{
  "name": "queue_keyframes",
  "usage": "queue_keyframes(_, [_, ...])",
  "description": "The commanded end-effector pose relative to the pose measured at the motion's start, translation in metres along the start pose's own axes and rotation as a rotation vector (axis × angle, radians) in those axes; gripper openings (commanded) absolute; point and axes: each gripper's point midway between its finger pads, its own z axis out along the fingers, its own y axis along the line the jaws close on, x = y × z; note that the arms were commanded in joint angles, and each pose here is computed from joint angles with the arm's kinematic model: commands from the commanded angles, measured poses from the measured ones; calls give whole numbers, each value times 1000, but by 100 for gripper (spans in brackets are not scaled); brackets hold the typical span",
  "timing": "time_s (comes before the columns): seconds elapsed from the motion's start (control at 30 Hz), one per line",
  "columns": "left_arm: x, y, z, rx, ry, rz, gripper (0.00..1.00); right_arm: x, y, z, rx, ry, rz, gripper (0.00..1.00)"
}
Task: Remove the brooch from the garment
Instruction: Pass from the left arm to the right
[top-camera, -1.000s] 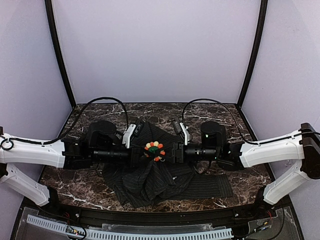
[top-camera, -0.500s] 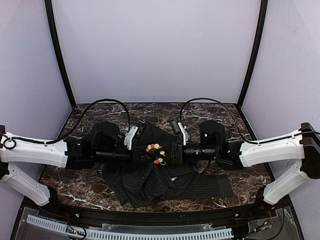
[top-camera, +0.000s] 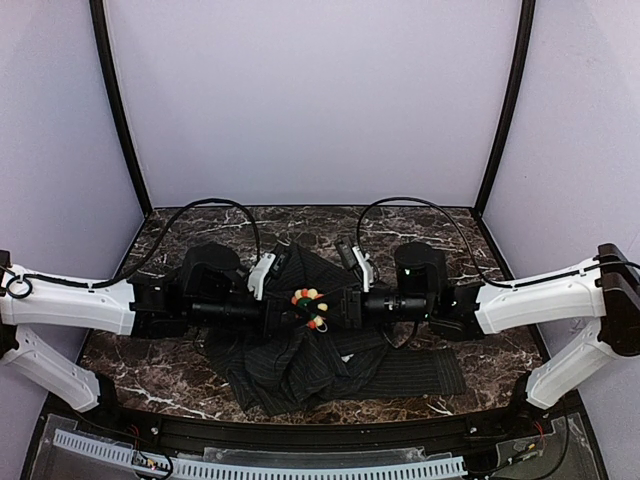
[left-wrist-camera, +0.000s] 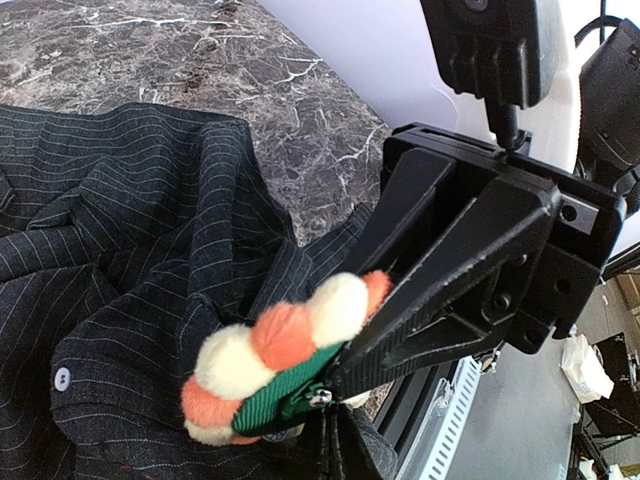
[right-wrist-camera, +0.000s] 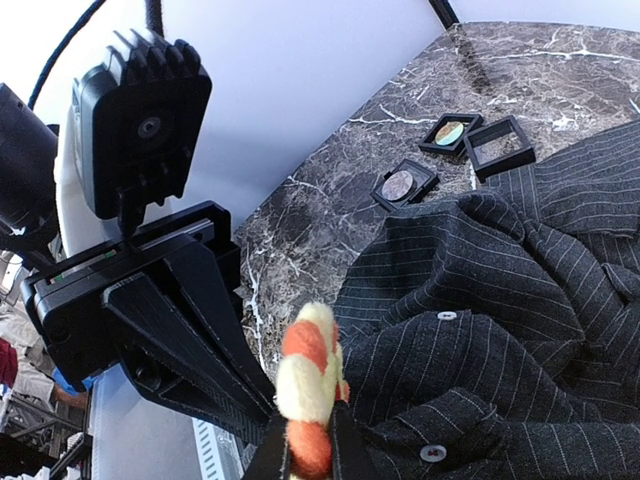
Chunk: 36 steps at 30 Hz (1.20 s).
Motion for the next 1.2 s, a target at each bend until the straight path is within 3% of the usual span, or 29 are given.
queue_keyframes(0.0, [-14, -10, -3, 24, -28, 3, 1, -6, 7, 4, -22, -26, -4, 1])
queue_keyframes(0.23, [-16, -7, -4, 5, -33, -6, 2, -9, 7, 3, -31, -60, 32, 0])
queue_keyframes(0.63, [-19, 7, -28, -56, -54, -14, 59, -24, -3, -16, -58, -100, 42, 0])
queue_keyframes(0.77, [-22, 14, -40, -74, -64, -20, 70, -26, 5, -25, -131, -91, 29, 0])
queue_keyframes(1.17, [-29, -31, -31, 178, 0, 63, 66, -27, 51, -44, -361, -46, -11, 0])
